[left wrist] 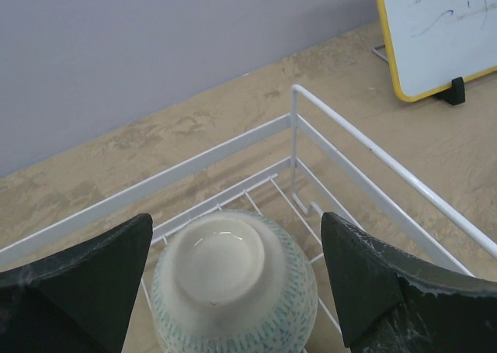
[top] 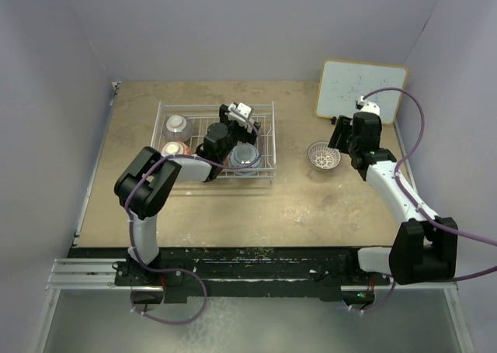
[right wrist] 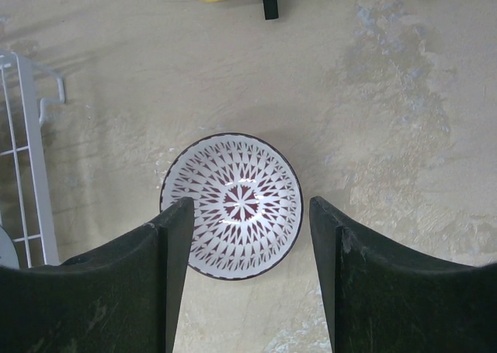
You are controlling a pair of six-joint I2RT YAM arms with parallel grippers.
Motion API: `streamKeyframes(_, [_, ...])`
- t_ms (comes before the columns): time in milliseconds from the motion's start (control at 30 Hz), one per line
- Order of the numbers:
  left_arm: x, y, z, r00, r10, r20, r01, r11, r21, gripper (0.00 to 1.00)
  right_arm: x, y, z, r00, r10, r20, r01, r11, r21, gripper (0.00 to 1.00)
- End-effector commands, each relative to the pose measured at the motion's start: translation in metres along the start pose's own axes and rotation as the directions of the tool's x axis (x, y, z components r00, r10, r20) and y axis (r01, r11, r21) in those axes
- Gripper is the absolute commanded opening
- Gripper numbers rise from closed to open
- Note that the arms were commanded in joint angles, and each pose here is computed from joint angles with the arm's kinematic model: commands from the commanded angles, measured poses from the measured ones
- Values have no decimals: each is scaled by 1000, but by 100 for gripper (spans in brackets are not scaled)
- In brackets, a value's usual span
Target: Unload the bowls from the dish rack
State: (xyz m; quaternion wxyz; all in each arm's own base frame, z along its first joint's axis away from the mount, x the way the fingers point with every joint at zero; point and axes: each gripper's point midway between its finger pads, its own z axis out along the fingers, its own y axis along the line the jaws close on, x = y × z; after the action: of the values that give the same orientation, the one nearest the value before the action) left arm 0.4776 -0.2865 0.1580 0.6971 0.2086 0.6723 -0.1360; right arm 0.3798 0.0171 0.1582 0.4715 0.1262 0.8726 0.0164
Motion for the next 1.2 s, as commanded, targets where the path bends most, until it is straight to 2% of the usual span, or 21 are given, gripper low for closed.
streamKeyframes(0, [-35,16,14,993,-37,111,41,999,-30,91,-4,0,3,1000,-15,26,15,1000,-1,64])
streamKeyframes(233, [-19,28,12,992,-107,68,109,994,-28,91,-4,1,4,1000,-18,26,18,1000,-5,64])
streamKeyframes(500, [8,23,13,994,-111,-4,111,994,-12,92,0,2,8,1000,-17,11,17,1000,-9,64])
streamKeyframes(833, [27,17,16,991,-125,-41,125,992,4,91,-2,2,8,1000,-27,9,27,1000,-8,64])
streamKeyframes(1033, [43,15,15,988,-126,-86,127,992,7,81,2,3,9,1000,-25,7,25,1000,-14,64])
streamKeyframes(1167, [44,16,13,989,-117,-91,118,993,3,69,1,4,9,1000,-24,10,24,1000,-18,64])
